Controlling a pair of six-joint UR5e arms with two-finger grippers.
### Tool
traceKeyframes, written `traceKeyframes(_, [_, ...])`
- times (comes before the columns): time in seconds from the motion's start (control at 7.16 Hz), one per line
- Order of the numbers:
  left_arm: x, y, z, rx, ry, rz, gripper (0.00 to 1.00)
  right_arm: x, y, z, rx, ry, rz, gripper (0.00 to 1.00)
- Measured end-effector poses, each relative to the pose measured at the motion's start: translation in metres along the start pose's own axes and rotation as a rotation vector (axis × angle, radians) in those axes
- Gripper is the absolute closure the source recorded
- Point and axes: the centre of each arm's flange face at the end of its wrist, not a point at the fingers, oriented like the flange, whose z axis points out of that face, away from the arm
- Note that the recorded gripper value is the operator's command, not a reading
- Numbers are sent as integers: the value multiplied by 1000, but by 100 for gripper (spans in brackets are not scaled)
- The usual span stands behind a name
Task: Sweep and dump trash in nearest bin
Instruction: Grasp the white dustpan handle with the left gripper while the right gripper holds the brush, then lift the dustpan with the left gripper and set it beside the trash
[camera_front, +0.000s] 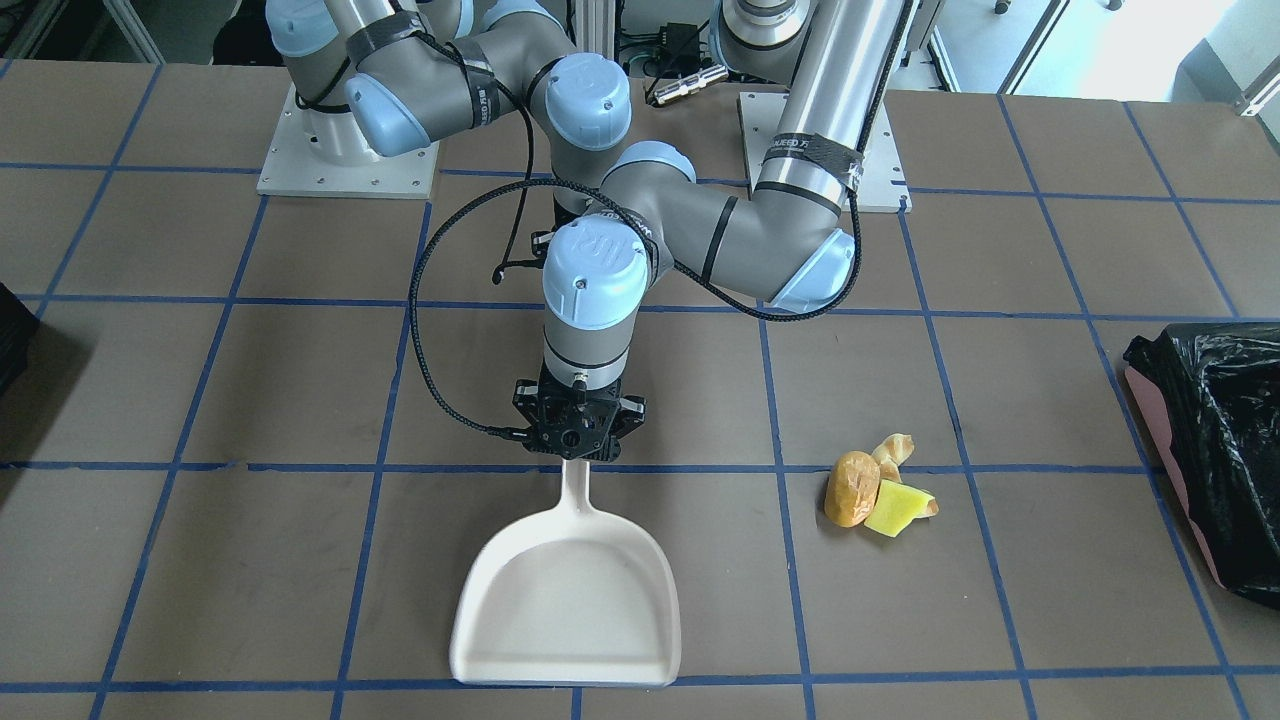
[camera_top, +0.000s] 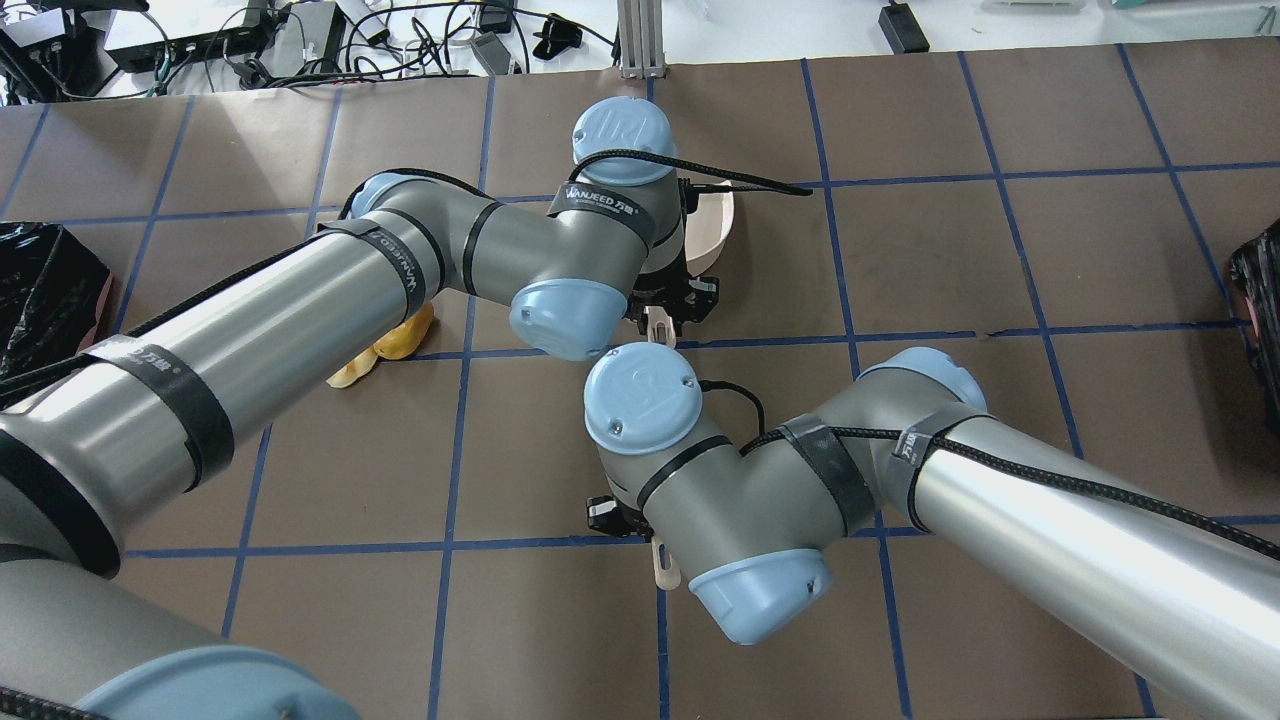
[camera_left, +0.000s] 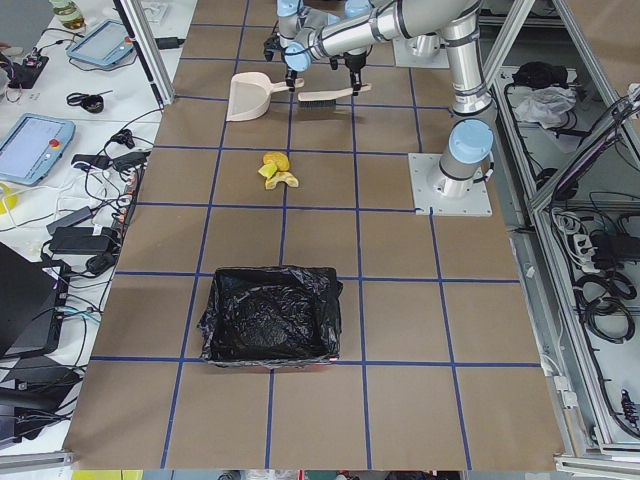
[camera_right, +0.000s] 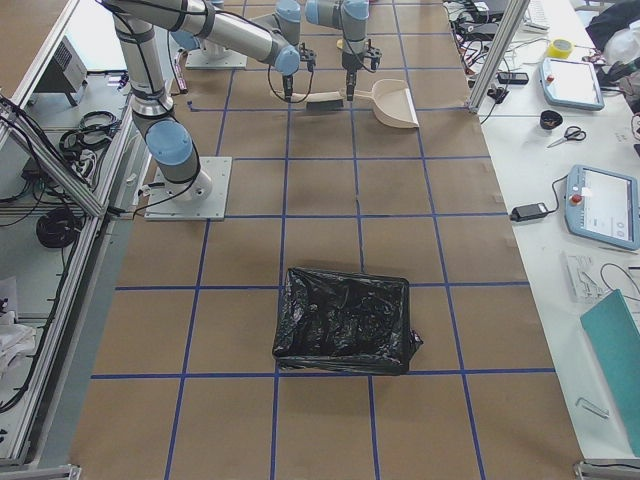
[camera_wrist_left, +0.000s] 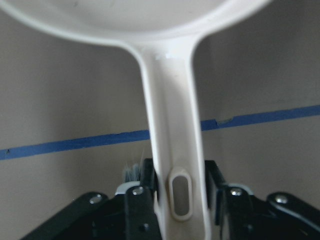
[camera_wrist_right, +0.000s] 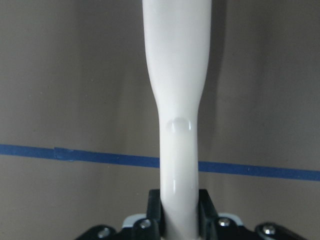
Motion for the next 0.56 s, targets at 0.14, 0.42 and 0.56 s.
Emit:
traceKeyframes(0.14, [0, 0, 0, -3, 0, 1, 100, 0, 0, -1, 2, -1, 3, 86])
traceKeyframes(0.42, [-1, -3, -12, 16, 2, 15, 100, 0, 0, -2, 4, -3, 25, 92])
traceKeyframes(0.56, [-5, -9, -30, 48, -5, 49, 100, 0, 1, -4, 7, -4, 44, 97])
